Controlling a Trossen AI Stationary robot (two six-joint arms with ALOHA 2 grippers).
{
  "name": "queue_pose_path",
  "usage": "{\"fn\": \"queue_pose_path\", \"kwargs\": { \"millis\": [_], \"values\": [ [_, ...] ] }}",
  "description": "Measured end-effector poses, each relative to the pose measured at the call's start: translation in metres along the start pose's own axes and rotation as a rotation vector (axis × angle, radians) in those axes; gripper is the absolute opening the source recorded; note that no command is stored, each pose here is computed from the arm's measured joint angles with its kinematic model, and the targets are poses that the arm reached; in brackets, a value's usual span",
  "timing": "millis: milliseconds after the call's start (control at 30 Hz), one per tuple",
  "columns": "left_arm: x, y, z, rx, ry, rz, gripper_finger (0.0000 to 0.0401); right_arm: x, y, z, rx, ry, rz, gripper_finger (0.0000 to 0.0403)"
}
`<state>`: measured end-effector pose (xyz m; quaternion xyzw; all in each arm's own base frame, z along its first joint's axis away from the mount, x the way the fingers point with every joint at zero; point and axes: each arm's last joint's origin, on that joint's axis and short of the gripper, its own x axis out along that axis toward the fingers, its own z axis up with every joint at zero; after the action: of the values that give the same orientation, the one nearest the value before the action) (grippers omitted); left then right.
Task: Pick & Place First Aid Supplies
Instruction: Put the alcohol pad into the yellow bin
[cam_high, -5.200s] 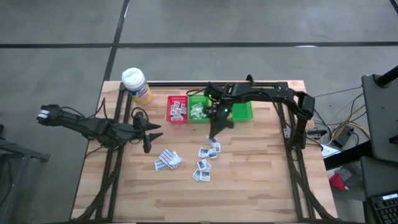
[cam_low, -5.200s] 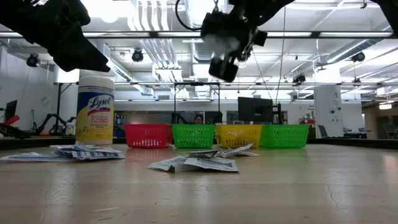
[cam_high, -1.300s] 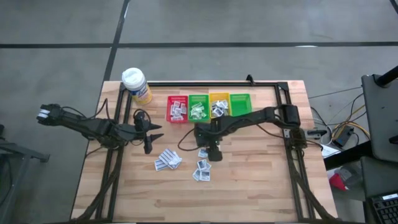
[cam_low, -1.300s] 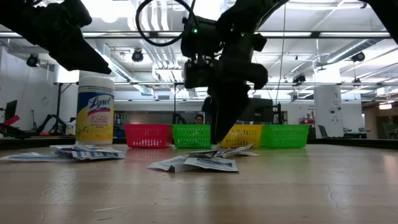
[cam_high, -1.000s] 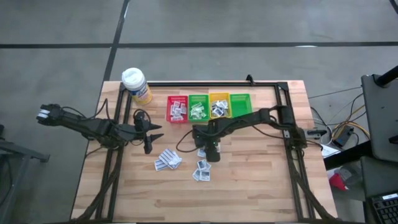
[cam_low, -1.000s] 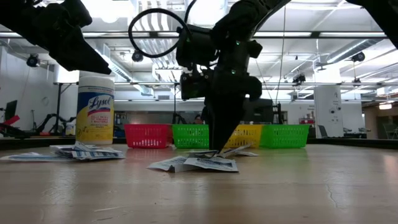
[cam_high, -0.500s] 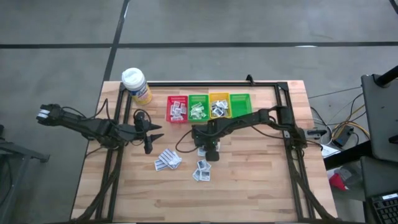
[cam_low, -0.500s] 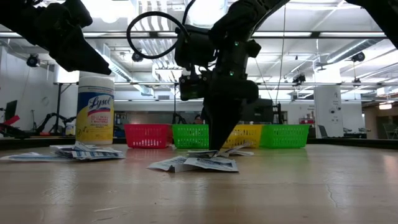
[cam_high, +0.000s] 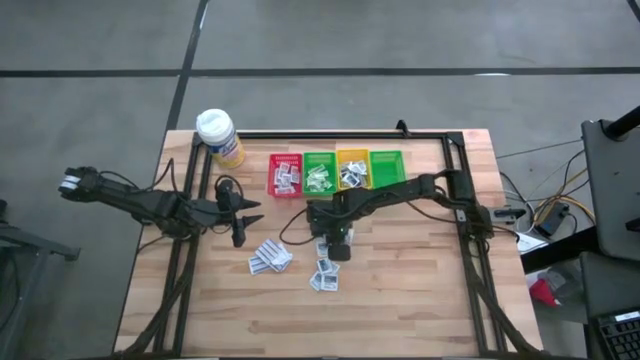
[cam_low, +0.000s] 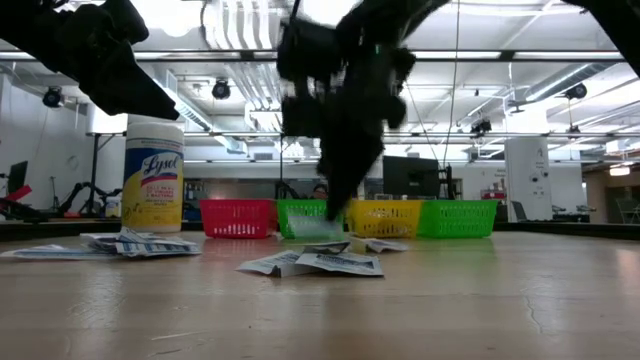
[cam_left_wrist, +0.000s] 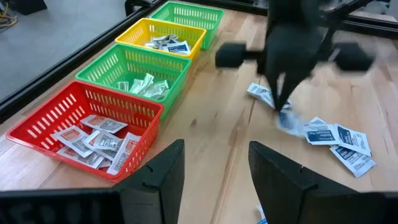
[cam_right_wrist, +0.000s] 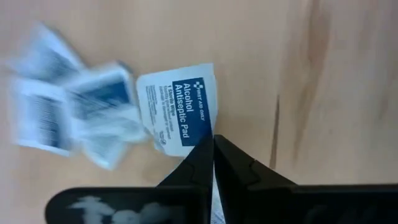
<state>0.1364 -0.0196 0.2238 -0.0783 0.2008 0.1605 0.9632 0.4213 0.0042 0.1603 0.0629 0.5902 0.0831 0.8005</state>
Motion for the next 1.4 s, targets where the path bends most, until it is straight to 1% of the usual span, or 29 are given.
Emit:
{"fn": "queue_pose_path", "kwargs": {
  "millis": [100, 267, 333, 433, 533, 633, 700, 833, 1033, 1267, 1400],
  "values": [
    [0.000, 0.000, 0.000, -0.002, -0.001, 0.000, 0.0172, -0.026, 0.003, 0.011, -0.009, -0.078, 0.018, 0.0008],
    [0.000, 0.000, 0.000, -0.004, -0.004, -0.002, 0.0172, -0.043, 0.005, 0.018, -0.015, -0.109, 0.011, 0.0008],
    [0.000, 0.000, 0.000, -0.003, -0.003, -0.001, 0.0172, -0.055, 0.006, 0.022, -0.029, -0.119, 0.018, 0.0008],
    [0.000, 0.000, 0.000, -0.003, -0.004, -0.001, 0.0172, -0.069, 0.004, 0.024, -0.061, -0.109, 0.044, 0.0008],
    [0.000, 0.000, 0.000, -0.003, -0.004, -0.001, 0.0172, -0.079, -0.001, 0.026, -0.089, -0.099, 0.097, 0.0008],
    [0.000, 0.000, 0.000, -0.003, -0.003, -0.001, 0.0172, -0.092, -0.006, 0.028, -0.086, -0.100, 0.141, 0.0008],
    [0.000, 0.000, 0.000, -0.003, -0.003, -0.001, 0.0172, -0.100, -0.012, 0.028, -0.072, -0.084, 0.135, 0.0008],
    [0.000, 0.000, 0.000, -0.002, -0.003, -0.001, 0.0172, -0.121, -0.026, 0.028, -0.053, -0.071, 0.097, 0.0008],
    [0.000, 0.000, 0.000, -0.002, -0.003, -0.001, 0.0172, -0.154, -0.055, 0.020, 0.009, -0.009, -0.042, 0.0008],
    [0.000, 0.000, 0.000, -0.001, -0.001, 0.000, 0.0172, -0.187, -0.089, 0.000, 0.101, 0.048, -0.162, 0.0008],
    [0.000, 0.000, 0.000, -0.001, -0.001, 0.000, 0.0172, -0.205, -0.104, -0.016, 0.151, 0.062, -0.291, 0.0008]
  ]
}}
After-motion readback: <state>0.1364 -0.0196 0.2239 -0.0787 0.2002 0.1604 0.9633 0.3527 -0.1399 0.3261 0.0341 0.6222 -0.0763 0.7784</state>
